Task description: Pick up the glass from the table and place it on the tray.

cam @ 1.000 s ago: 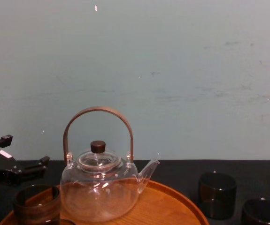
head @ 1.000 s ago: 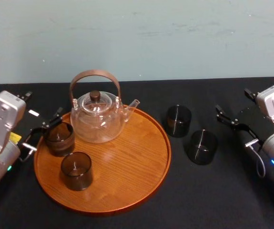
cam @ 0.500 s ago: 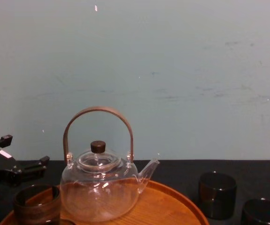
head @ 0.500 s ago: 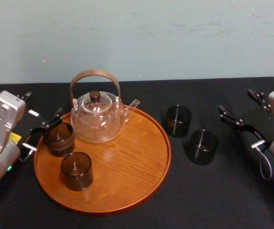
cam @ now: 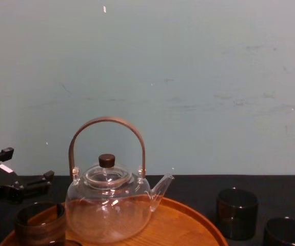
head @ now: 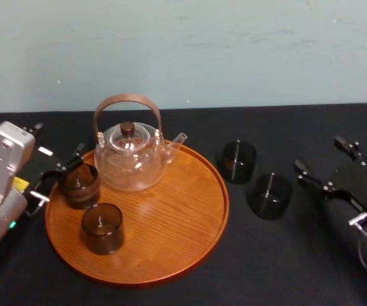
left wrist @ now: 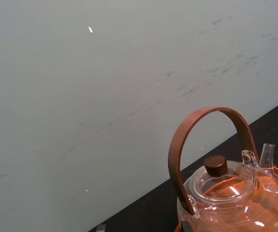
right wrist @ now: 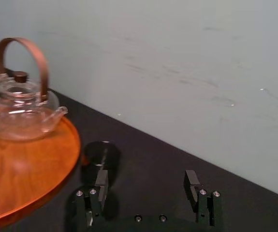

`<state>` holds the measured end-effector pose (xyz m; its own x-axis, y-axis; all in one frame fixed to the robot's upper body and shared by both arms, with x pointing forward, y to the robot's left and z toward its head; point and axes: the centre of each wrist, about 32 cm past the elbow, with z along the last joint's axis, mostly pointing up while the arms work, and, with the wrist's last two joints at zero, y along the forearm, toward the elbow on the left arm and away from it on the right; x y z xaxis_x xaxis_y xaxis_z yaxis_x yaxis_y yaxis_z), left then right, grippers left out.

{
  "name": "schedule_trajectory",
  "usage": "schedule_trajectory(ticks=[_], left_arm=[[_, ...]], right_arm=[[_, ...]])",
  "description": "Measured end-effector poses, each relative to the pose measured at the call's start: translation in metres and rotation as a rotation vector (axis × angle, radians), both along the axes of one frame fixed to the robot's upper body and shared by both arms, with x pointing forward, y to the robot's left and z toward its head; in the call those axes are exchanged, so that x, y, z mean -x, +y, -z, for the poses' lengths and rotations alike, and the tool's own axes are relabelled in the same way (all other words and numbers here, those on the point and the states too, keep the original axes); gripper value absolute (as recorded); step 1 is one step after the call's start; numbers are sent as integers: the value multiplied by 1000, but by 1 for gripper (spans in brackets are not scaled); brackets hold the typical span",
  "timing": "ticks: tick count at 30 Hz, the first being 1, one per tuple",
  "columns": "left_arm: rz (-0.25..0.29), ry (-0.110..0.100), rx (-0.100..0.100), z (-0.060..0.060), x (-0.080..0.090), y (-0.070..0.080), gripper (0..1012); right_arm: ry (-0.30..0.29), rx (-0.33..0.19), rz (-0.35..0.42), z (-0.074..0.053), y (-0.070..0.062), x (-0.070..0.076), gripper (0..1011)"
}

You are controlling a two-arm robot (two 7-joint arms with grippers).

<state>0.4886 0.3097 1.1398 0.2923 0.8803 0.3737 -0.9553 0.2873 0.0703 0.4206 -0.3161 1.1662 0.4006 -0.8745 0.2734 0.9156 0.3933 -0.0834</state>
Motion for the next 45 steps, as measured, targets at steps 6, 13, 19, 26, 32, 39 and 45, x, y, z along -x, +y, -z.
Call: schedule_trajectory(ticks=[6, 13, 19, 26, 32, 39, 45], left_arm=[[0, 0, 0, 0, 0, 0, 1001], [0, 0, 0, 0, 0, 0, 1001], [0, 0, 0, 0, 0, 0, 1001], [0, 0, 0, 0, 0, 0, 1001], [0, 0, 0, 0, 0, 0, 1002], [0, 0, 0, 0, 0, 0, 1002], [0, 0, 0, 0, 0, 0, 1002]], right_arm=[[38, -6, -35, -2, 4, 19, 1002], [71, -8, -61, 2, 8, 27, 1002], [91, -6, -75, 7, 10, 29, 1002], [121, -7, -79, 15, 10, 26, 1002], [143, -15, -86, 19, 9, 22, 1002], [168, -28, -91, 25, 7, 16, 1002], [184, -39, -92, 29, 6, 7, 1002]])
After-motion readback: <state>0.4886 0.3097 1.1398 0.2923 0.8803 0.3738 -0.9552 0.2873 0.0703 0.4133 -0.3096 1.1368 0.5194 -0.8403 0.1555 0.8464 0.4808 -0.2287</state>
